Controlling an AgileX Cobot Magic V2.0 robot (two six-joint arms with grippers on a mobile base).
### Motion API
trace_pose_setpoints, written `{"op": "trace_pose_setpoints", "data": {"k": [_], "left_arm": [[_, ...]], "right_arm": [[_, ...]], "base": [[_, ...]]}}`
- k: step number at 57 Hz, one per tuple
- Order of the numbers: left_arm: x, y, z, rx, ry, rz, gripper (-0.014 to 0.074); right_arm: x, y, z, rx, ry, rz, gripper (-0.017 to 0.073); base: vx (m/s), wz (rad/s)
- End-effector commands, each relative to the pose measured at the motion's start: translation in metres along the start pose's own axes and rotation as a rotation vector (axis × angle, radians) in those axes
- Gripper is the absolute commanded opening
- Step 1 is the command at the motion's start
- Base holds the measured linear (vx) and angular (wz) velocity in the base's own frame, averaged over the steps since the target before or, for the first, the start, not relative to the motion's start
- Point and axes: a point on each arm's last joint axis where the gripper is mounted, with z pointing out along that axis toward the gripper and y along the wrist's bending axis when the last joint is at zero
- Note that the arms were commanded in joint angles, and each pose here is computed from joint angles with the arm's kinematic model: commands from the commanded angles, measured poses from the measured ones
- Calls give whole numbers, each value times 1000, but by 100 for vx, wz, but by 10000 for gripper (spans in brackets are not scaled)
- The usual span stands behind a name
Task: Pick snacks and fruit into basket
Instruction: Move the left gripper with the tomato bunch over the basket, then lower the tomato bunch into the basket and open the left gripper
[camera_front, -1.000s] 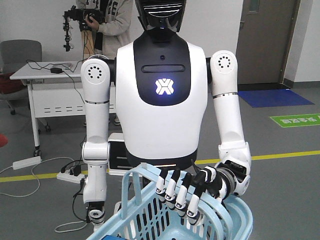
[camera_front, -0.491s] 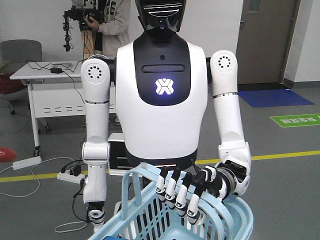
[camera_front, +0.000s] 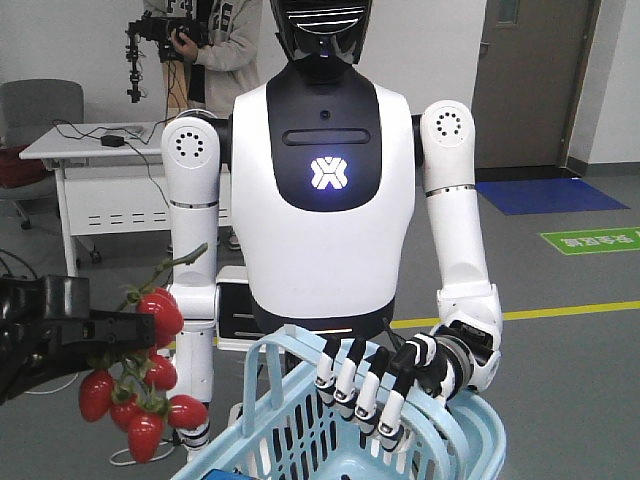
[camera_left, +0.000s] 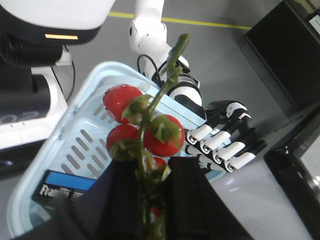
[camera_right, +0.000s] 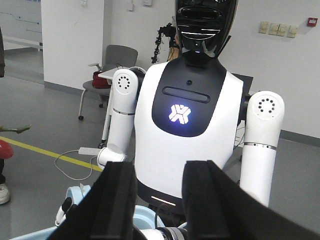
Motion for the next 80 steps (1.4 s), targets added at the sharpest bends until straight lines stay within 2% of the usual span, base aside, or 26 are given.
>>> {"op": "trace_pose_setpoints", "data": {"k": [1, 7, 11, 20, 30, 37, 52, 62, 74, 80], "left_arm": [[-6, -13, -4, 84, -15, -109, 0], [-3, -13, 10, 102, 62, -177, 1], [0, -15, 18, 118, 104, -201, 1], [13, -23, 39, 142, 231, -199, 1], [20, -31, 51, 148, 260, -192, 1], [21, -29, 63, 127, 278, -240, 1], [20, -13, 100, 70, 288, -327, 26], [20, -8, 110, 54, 296, -339, 141], [16, -8, 111, 56, 249, -341, 432], [15, -8, 111, 59, 238, -345, 547]], "right_arm": [[-13, -1, -2, -8, -87, -30, 308], [-13, -1, -2, -1, -91, -40, 308], [-13, -2, -2, 5, -97, -50, 308], [-14, -3, -2, 19, -106, -71, 308], [-15, -4, -2, 30, -112, -87, 308], [-15, -4, -2, 33, -115, -92, 308], [-15, -4, -2, 31, -118, -92, 308], [-15, -4, -2, 31, -118, -92, 308], [-15, -4, -2, 31, -118, -92, 308], [-15, -4, -2, 31, -118, -93, 308]], "base": [[0, 0], [0, 0], [0, 0], [0, 0], [0, 0], [0, 0], [0, 0], [0, 0], [0, 0], [0, 0]]}}
